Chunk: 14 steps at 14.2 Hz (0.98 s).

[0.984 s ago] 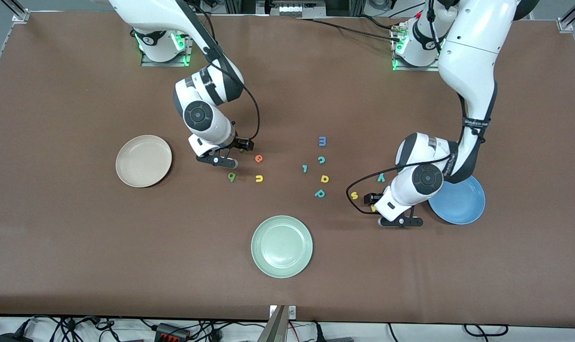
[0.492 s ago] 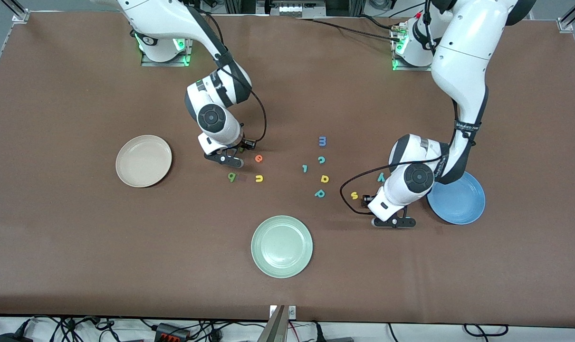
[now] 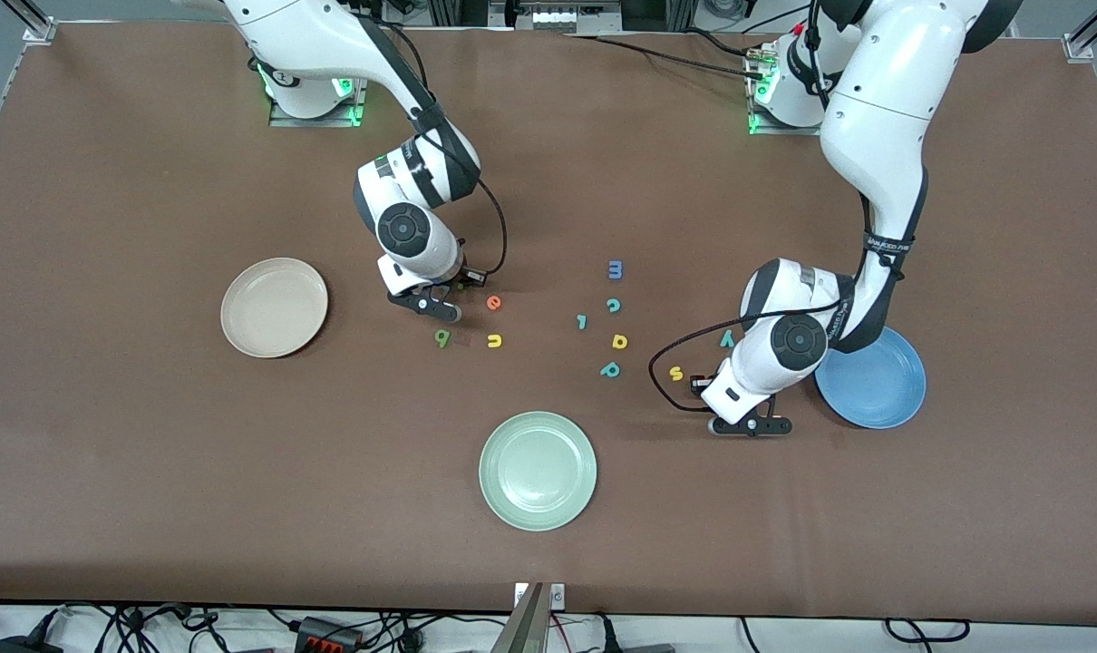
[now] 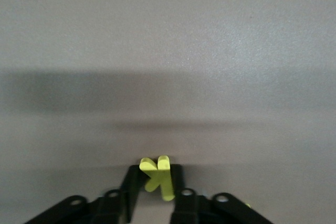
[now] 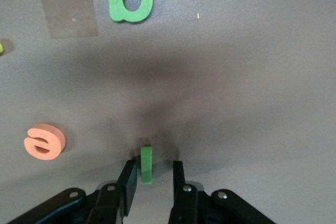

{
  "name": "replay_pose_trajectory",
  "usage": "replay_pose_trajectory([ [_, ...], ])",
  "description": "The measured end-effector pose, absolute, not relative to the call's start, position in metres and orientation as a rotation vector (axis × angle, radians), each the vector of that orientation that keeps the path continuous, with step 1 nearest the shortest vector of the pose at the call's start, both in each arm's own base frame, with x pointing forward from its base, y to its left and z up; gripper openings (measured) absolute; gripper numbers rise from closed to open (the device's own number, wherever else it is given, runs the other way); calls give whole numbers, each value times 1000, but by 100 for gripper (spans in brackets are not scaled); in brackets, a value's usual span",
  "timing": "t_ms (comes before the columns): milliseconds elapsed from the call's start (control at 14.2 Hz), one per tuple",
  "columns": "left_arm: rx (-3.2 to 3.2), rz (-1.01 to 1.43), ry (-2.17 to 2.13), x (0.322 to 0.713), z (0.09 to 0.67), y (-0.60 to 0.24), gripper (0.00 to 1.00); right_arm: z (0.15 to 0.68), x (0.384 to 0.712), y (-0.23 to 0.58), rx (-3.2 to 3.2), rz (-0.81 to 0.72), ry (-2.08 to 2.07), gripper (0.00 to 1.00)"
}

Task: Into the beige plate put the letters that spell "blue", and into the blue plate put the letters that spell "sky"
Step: 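Drop the green l in the white plate while the left drops k in blue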

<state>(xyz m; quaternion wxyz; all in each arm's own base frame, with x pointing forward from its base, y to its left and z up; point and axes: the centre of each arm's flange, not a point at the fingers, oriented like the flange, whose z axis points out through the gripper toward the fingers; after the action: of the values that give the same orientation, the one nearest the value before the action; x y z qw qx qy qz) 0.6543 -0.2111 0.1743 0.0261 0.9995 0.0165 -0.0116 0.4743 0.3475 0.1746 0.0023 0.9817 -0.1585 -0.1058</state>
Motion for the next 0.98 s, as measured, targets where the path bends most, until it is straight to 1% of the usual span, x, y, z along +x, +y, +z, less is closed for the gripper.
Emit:
replay_pose_trajectory([
  [70,3088,-35,51,654,175,-211,23,175,474,348,3079,-332,-499,31],
  [351,3091,-40,60,656,176,-207,23,174,474,347,3079,-332,-499,32],
  [492,3105,-92,41,659,183,-196,23,172,474,347,3076,-336,-499,30],
  [632,3115,-150,-68,665,205,-169,23,172,474,347,3077,-335,-500,30],
  [703,3113,-189,-121,669,218,-144,23,172,474,348,3077,-334,-500,27],
  [773,3106,-230,-162,671,230,-115,23,172,474,348,3077,-334,-500,27],
  [843,3097,-263,-190,672,240,-86,23,173,475,348,3078,-334,-501,19],
  [913,3089,-298,-218,672,247,-58,23,173,475,348,3078,-333,-501,9],
  [984,3086,-336,-243,670,252,-33,23,174,476,348,3080,-330,-501,8],
])
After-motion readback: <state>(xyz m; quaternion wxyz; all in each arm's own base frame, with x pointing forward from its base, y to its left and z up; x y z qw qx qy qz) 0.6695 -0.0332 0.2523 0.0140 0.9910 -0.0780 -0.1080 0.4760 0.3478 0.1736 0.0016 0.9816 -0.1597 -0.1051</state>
